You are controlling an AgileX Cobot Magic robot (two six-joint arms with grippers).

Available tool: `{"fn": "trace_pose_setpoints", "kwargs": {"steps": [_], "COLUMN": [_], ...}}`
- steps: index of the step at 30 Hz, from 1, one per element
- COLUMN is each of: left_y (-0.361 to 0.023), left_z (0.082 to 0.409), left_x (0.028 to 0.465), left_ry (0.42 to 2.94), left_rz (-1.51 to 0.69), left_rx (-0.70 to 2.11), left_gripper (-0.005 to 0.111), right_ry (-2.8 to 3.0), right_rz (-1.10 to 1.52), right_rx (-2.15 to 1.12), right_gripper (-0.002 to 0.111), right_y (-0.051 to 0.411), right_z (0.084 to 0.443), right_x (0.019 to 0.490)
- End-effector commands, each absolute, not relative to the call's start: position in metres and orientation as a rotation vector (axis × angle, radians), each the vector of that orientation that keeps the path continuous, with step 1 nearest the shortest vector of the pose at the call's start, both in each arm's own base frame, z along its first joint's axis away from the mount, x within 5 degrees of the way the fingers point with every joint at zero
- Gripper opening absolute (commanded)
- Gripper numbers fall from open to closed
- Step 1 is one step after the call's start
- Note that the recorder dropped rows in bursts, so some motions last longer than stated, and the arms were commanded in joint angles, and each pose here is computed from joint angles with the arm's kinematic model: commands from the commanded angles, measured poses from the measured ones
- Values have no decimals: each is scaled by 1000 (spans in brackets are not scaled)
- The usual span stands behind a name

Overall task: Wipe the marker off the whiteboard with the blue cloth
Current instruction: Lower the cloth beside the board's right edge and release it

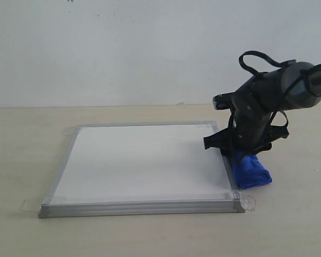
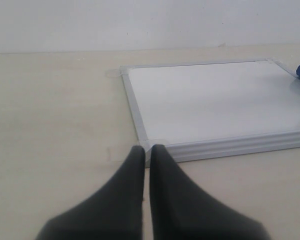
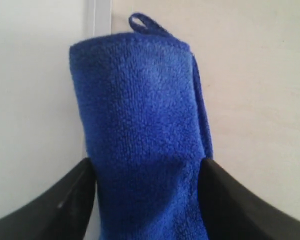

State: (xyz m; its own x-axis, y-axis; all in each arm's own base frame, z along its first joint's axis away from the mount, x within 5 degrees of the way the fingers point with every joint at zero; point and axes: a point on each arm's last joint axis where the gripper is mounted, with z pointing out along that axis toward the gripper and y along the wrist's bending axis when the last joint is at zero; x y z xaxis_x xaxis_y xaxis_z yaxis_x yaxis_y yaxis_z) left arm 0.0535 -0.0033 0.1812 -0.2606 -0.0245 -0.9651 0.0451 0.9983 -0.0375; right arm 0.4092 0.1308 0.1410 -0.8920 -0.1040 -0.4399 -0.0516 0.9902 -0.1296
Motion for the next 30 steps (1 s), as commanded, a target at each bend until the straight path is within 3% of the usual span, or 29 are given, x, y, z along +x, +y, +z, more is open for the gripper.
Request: {"fn": "trace_pose_setpoints", "kwargs": {"steps": [1,4,8,9,24,30], "left_y": [-3,-3,-3,-3,-3,-3], "left_z": [183,183,183,183,183,183], "left_x": [54,54,54,54,54,54], "left_ry": [1821,1821,1821,1821,1821,1821], "left_rz": [-74,-74,-74,-74,-74,-74], "left_rx": [8,8,8,8,8,8], "left_gripper": [4,4,4,4,4,4], "right_ry": [2575,2539,2561,2564,2650,2630], "right_rz": [-98,-101,-156,-156,-136,-118], "right_rx": [-83,-145,-262,-273,-323,-305], "right_gripper": [57,48,5,0,0,0], "right_y": [130,130,128,128,130,131], "right_z": [179,191,185,182,120,126], "right_x": [409,408,405,403,400,401]}}
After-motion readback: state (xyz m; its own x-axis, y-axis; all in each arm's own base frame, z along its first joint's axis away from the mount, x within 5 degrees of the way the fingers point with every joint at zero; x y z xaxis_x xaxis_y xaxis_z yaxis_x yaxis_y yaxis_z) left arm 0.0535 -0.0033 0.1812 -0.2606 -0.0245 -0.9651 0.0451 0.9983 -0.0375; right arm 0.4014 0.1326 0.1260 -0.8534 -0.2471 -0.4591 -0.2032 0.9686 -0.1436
